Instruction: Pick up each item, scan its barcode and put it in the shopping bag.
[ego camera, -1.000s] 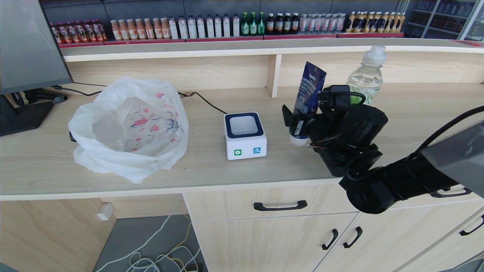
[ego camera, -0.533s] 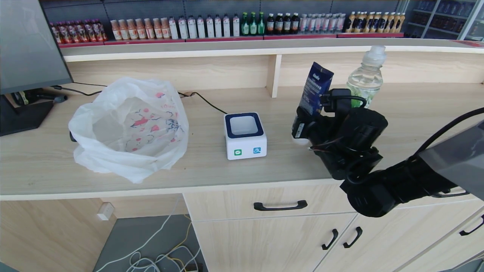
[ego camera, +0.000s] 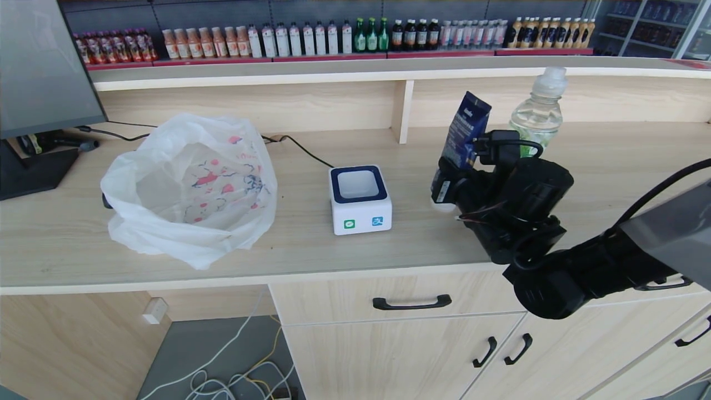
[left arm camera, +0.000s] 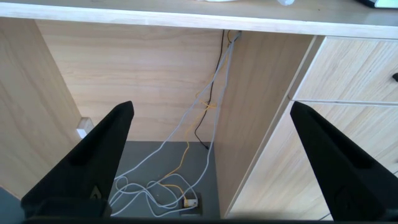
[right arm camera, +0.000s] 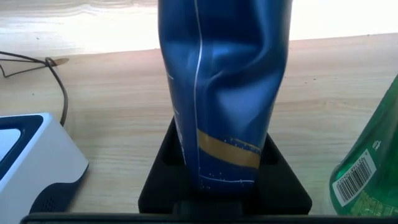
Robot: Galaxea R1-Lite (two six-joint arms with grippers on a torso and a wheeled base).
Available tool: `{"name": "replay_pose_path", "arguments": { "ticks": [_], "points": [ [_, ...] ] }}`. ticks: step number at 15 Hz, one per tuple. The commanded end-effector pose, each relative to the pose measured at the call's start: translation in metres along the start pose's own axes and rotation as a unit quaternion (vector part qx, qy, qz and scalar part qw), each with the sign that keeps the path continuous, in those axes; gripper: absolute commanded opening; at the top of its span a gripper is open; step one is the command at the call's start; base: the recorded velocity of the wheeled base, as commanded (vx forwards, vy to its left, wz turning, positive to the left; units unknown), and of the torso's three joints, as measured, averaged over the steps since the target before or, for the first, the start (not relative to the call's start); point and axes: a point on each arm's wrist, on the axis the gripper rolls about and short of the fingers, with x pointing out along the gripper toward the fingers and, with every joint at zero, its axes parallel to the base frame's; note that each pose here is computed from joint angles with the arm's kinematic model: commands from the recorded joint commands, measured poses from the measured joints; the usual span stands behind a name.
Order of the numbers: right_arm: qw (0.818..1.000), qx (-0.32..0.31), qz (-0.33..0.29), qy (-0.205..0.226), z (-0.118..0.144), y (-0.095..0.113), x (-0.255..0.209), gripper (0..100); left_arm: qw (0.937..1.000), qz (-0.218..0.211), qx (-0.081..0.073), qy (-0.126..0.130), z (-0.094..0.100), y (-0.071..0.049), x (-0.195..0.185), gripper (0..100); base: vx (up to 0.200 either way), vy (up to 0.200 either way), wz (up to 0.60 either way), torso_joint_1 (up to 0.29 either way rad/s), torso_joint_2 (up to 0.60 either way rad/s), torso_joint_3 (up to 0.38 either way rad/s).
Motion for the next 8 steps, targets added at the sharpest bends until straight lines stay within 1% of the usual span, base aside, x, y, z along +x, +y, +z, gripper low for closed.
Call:
{"name": "replay_pose_path", "arguments": {
  "ticks": [1,3,5,7,8],
  "points": [
    [1.0,0.003,0.001,-0.007,0.005,0.0,-0.001,0,1.0,0.0,0.0,0.0,0.0,0.0,0.0,100,0.0,0.0,0.0,0.0,0.0,0.0],
    [1.0,0.006,0.001,-0.017,0.014,-0.001,-0.002,0,1.0,0.0,0.0,0.0,0.0,0.0,0.0,100,0.0,0.0,0.0,0.0,0.0,0.0],
    [0.999,0.013,0.005,-0.032,0.029,-0.001,-0.007,0,1.0,0.0,0.0,0.0,0.0,0.0,0.0,100,0.0,0.0,0.0,0.0,0.0,0.0],
    [0.999,0.019,0.016,-0.045,0.041,0.004,-0.012,0,1.0,0.0,0.0,0.0,0.0,0.0,0.0,100,0.0,0.0,0.0,0.0,0.0,0.0],
    [0.998,0.025,0.029,-0.053,0.049,0.009,-0.017,0,1.0,0.0,0.0,0.0,0.0,0.0,0.0,100,0.0,0.0,0.0,0.0,0.0,0.0]
  ]
}}
